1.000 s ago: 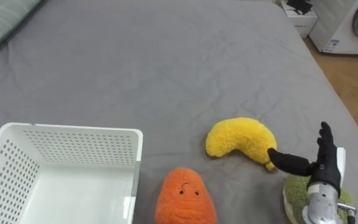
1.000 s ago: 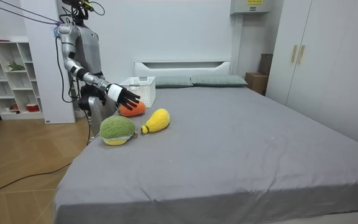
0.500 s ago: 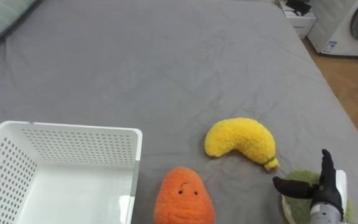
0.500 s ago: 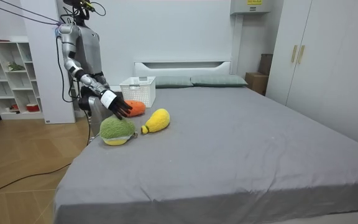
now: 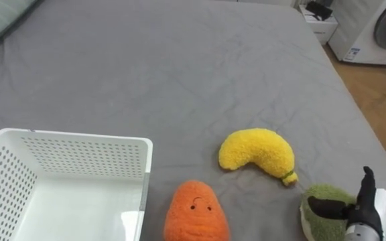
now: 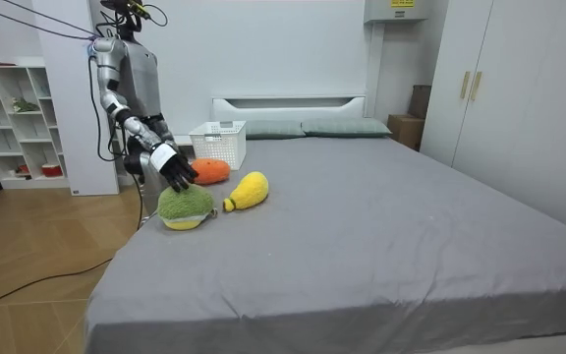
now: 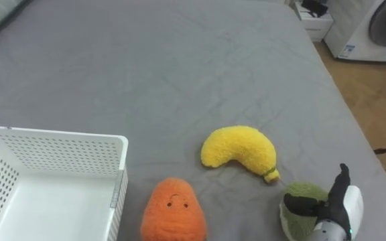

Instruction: Collect toys from the bed

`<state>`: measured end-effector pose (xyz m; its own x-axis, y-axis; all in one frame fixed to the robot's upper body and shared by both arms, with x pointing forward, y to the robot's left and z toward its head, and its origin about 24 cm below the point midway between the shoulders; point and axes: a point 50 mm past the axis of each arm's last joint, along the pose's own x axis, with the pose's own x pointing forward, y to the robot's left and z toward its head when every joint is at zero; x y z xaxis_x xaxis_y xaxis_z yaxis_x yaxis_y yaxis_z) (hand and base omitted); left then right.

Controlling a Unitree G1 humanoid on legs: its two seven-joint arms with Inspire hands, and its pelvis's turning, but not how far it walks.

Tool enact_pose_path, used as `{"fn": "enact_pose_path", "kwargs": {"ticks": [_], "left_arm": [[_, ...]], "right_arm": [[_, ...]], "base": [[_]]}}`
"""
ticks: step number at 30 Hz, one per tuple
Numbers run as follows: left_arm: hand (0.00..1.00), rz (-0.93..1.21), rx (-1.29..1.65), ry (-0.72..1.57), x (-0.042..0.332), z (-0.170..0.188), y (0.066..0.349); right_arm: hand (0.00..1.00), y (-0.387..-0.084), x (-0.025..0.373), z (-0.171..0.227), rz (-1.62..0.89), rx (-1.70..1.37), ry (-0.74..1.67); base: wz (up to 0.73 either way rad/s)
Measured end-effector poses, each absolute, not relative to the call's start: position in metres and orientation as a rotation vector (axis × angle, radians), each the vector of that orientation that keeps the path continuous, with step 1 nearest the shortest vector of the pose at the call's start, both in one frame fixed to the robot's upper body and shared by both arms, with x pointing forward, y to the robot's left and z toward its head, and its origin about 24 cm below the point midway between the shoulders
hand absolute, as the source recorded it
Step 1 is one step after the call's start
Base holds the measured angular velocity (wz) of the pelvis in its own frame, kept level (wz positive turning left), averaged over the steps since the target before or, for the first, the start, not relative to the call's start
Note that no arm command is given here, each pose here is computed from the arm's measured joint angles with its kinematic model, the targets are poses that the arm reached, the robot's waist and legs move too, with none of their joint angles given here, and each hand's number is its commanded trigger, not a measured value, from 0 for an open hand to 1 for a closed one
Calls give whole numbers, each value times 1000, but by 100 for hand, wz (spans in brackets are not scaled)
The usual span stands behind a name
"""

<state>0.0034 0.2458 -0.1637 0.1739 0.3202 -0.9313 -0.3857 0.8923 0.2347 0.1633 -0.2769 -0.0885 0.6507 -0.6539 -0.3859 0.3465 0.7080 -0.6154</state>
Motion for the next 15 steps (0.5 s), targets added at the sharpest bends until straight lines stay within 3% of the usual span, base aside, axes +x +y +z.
{"fn": "enact_pose_path", "kwargs": {"ticks": [15], "left_arm": [[0,509,-80,1335,-1,-164,248]], "right_arm": [[0,-298,125,-121,-494,-605,969]], "base": [[2]]}}
